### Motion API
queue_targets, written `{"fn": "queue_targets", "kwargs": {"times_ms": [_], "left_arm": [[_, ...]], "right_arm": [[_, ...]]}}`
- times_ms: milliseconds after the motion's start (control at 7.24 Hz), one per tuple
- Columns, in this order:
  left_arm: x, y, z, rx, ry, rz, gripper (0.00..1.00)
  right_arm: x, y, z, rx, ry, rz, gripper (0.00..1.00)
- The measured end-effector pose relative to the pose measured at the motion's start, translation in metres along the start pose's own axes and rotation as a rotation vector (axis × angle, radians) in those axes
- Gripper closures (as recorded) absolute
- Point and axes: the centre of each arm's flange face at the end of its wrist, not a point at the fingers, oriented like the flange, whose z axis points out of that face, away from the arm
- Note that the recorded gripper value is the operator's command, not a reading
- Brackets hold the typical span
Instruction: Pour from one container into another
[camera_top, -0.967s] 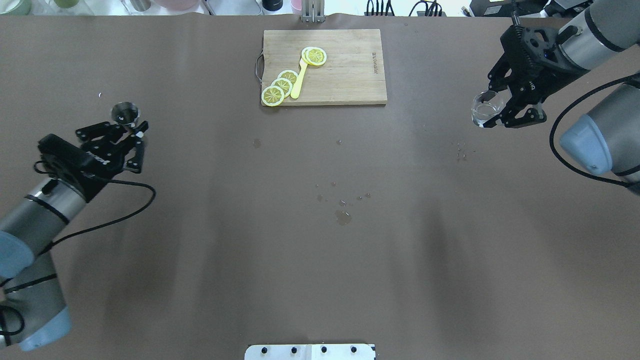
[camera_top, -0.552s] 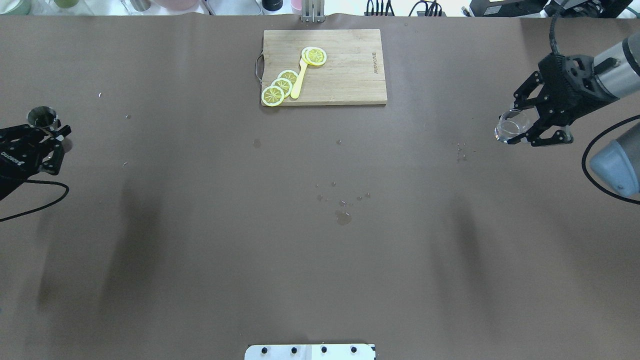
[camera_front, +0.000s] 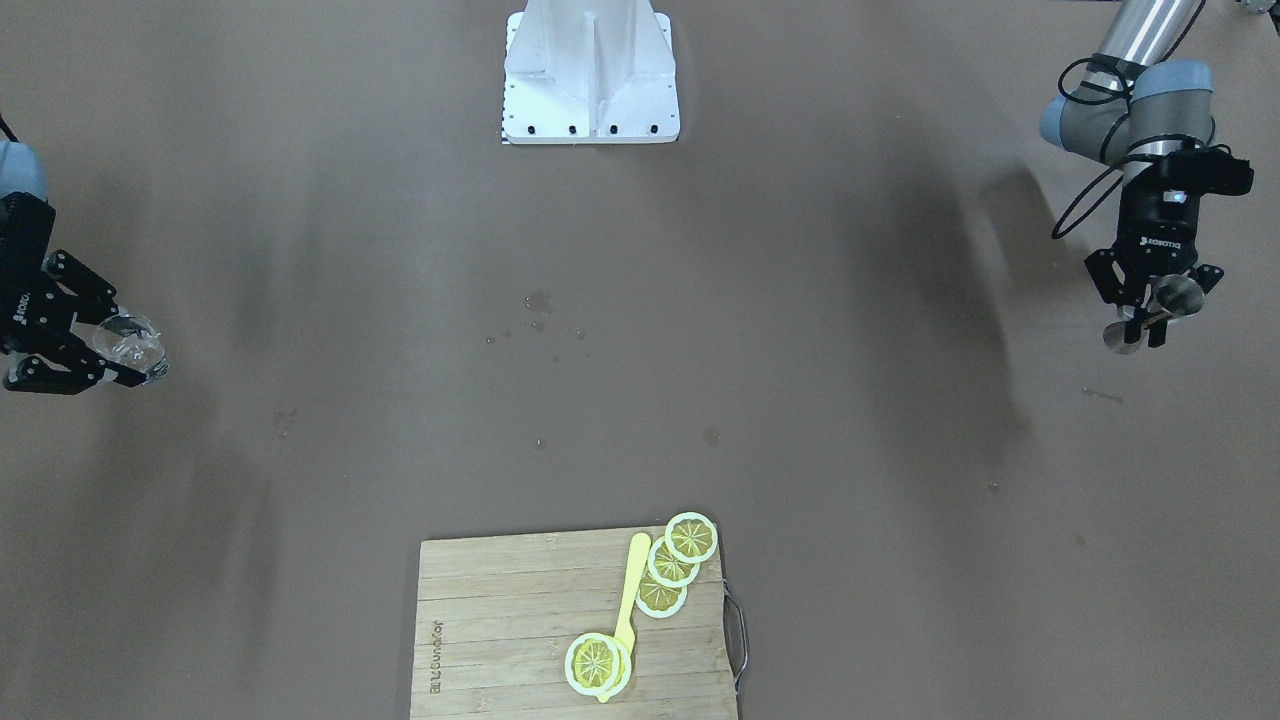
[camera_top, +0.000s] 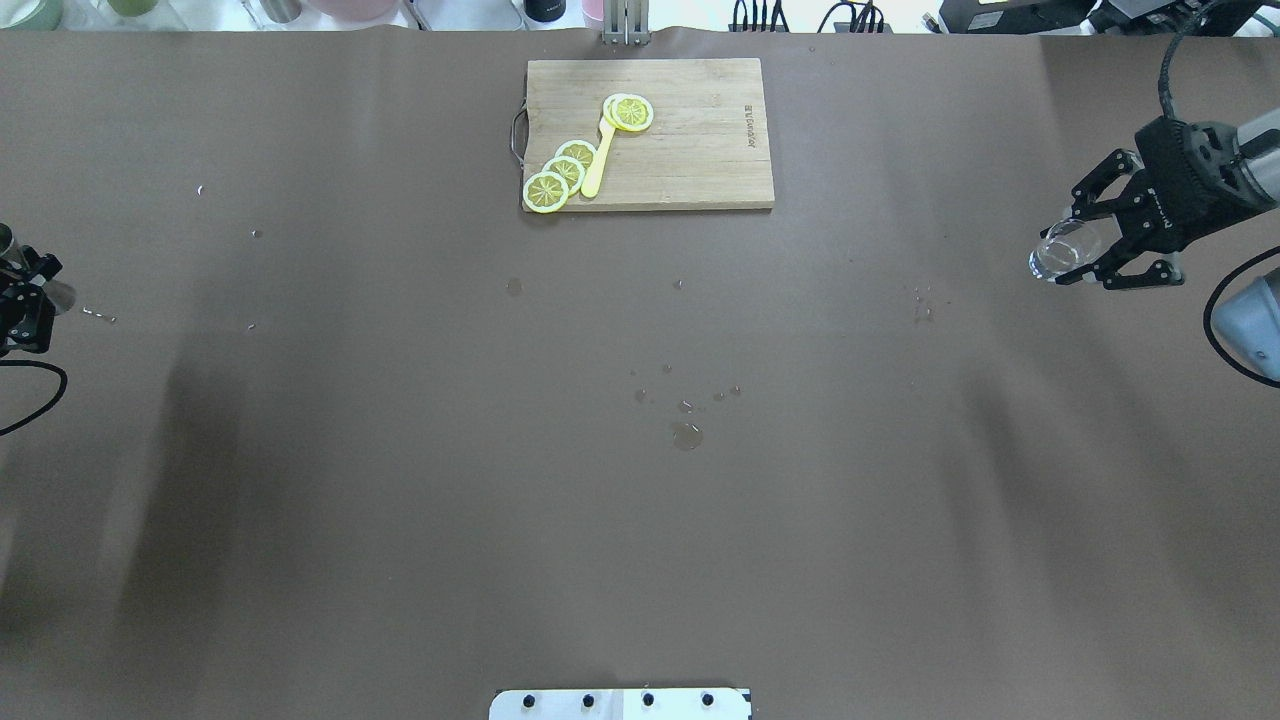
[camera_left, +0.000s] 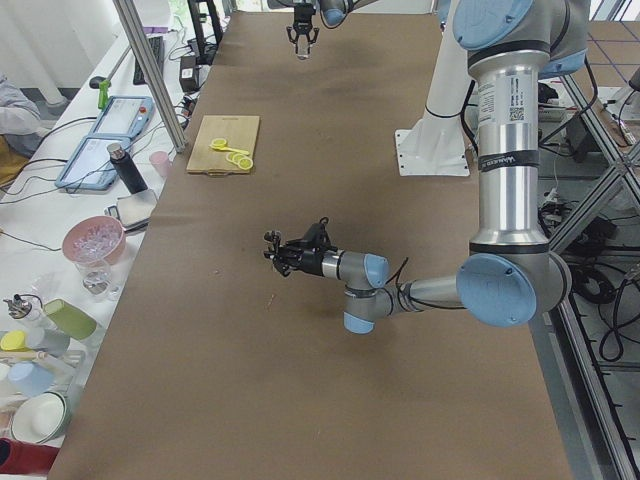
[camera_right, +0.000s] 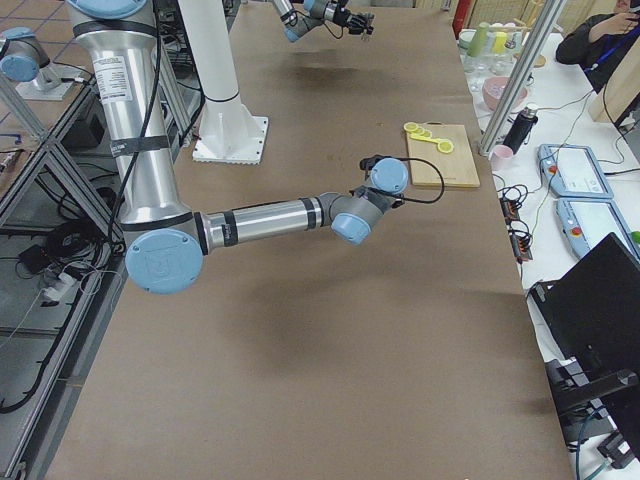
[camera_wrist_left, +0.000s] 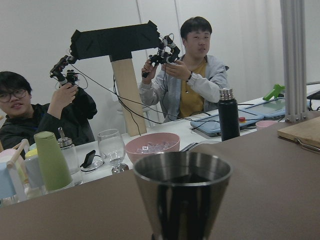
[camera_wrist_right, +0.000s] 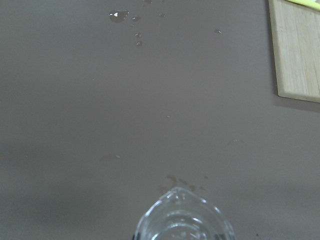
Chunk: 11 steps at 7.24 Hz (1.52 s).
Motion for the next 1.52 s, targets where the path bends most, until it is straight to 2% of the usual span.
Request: {"fn": "queue_targets", "kwargs": {"times_ms": [276,691,1243,1519], "left_arm": [[0.013,0.027,-0.023,0.009,-0.071,-0.059,1.00],[0.003,0.056,-0.049,-0.025,-0.188,-0.121,1.00],[0.016,0.062,-0.034,-0.028,-0.316,-0.176,1.00],[0.033,0.066,-0.028,0.000,-0.356,-0.174,1.00]], "right_arm": [[0.021,0.029,-0.008,0.021,0.001,0.034,1.00],[0.038,0.051,-0.006,0.031,0.016,0.027,1.00],[0.032,0.092,0.008,0.040,0.038,-0.014,1.00],[0.028,0.105,0.012,0.043,0.041,-0.023,1.00]]}}
